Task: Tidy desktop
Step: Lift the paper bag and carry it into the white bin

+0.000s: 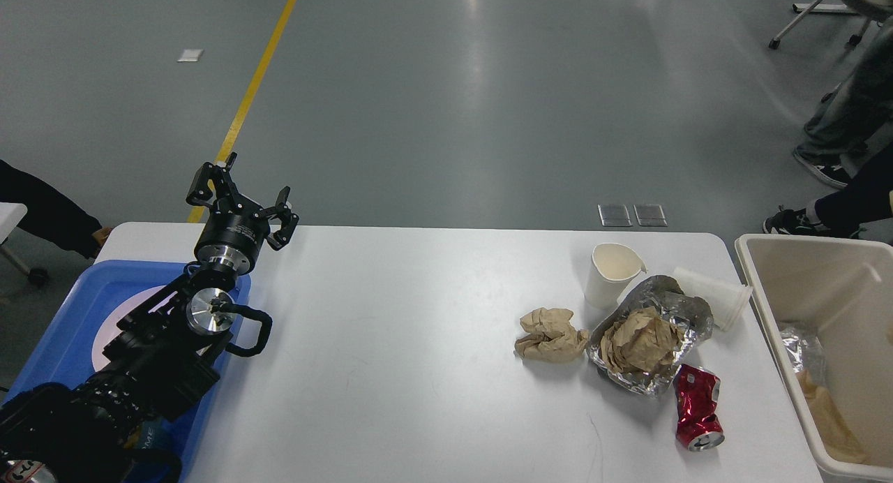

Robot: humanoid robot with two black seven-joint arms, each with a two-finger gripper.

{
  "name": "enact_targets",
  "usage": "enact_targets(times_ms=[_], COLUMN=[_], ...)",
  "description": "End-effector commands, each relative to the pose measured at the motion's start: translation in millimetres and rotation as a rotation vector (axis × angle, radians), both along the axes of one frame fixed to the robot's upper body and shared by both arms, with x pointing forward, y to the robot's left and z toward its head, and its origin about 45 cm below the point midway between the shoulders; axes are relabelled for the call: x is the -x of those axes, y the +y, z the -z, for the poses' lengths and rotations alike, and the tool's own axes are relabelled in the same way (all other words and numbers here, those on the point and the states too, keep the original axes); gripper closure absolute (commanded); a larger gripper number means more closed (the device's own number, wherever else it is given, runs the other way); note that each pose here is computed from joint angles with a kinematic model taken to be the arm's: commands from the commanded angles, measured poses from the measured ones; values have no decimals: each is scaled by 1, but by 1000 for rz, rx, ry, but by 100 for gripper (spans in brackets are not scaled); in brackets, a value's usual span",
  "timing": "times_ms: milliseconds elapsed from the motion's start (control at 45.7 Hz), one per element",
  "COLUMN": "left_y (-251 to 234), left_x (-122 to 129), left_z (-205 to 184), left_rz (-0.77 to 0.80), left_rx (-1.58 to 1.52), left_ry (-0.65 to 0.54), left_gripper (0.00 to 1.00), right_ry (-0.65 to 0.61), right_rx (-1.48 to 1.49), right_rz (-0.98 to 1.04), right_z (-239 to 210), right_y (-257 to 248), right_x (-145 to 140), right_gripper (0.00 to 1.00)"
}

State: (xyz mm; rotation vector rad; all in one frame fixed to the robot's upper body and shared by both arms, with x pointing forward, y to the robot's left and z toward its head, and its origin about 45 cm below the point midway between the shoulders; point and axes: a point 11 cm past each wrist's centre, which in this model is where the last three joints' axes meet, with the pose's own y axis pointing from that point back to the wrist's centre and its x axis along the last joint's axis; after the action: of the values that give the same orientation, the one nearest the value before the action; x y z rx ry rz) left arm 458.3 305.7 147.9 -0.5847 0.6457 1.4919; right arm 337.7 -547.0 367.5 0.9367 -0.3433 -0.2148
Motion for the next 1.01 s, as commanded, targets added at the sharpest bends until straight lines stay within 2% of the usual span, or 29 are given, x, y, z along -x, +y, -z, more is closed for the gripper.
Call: enact_targets(times_ms=[0,175,285,591,832,854,920,941,963,985], left_y=[0,-1,0,0,0,0,0,0,0,0], left_x=[0,0,0,0,0,0,0,0,0,0], left_z=[0,0,0,0,0,0,0,0,0,0], left_rz=[0,1,0,0,0,0,0,0,0,0], left_rx=[0,1,0,0,0,0,0,0,0,0], left_ry=[-1,0,1,-1,-1,-1,-1,-1,-1,1], left_gripper=[4,4,4,4,4,4,4,4,4,4], right_ry=[-11,-29,-10,31,30,23,-28,-54,-76,-99], right_rx=[77,95,85,55,24,24,19,15,10,-1], right_rz=[-38,-149,-186,-256,-257,-257,-254,-248,-245,-239], right_z=[72,187,231,298,312,311,311,310,312,314], right_y=[-31,-33,-25,-2,9,9,11,12,13,16], right_x=[13,38,49,75,80,79,73,71,70,69], right_gripper=[100,100,100,100,98,82,21,4,0,0])
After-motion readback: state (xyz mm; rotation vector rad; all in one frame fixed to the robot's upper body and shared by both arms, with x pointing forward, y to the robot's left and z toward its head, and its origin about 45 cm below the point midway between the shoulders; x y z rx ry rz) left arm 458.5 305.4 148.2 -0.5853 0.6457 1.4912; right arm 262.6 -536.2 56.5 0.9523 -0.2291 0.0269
